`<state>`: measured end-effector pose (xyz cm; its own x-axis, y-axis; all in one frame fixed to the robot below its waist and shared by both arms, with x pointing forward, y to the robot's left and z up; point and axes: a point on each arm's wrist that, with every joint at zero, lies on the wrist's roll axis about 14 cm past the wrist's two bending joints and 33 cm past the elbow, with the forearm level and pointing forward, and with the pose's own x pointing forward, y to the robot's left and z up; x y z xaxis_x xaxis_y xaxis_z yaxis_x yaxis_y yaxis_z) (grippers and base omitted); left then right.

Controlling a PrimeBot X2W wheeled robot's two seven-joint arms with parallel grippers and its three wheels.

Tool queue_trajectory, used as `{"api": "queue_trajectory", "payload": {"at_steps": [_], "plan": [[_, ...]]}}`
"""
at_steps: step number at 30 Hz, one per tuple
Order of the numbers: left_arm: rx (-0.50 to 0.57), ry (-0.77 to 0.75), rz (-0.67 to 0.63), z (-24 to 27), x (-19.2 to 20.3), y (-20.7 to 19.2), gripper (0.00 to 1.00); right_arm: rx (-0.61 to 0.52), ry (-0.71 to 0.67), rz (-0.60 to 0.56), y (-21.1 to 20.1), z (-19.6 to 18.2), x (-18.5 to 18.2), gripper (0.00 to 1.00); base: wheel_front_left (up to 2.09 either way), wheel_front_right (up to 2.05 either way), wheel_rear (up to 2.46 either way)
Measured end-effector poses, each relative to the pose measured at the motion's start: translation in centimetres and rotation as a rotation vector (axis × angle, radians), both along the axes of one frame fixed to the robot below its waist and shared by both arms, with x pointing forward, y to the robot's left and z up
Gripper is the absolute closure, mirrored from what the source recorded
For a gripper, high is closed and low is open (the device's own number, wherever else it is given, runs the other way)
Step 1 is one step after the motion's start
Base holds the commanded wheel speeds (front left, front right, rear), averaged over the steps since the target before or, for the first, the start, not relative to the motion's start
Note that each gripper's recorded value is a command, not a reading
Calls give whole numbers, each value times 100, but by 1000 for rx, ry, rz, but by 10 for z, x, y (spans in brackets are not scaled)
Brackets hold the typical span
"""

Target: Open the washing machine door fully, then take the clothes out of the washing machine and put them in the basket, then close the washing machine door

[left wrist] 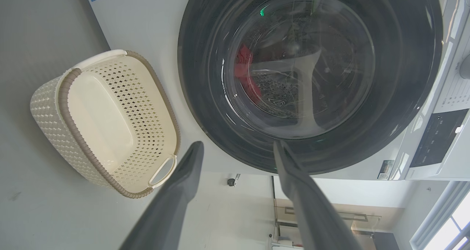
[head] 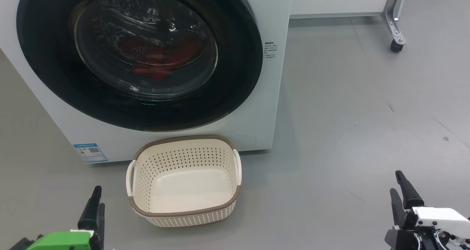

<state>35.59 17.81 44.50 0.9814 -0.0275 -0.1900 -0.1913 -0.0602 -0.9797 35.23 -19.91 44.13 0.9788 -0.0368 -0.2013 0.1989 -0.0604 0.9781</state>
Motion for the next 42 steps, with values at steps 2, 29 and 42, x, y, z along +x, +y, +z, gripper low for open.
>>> {"api": "queue_trajectory", "payload": {"at_steps": [2,29,42], "plan": [[1,-3,2,1,0,0,0,-9,-2,3,0,1,0,0,0,0,0],[190,-54,-25,17,8,-6,0,-235,-27,49,0,13,8,0,0,0,0],[503,-78,-113,20,10,-8,0,-498,-45,107,-1,20,11,0,0,0,0]]}}
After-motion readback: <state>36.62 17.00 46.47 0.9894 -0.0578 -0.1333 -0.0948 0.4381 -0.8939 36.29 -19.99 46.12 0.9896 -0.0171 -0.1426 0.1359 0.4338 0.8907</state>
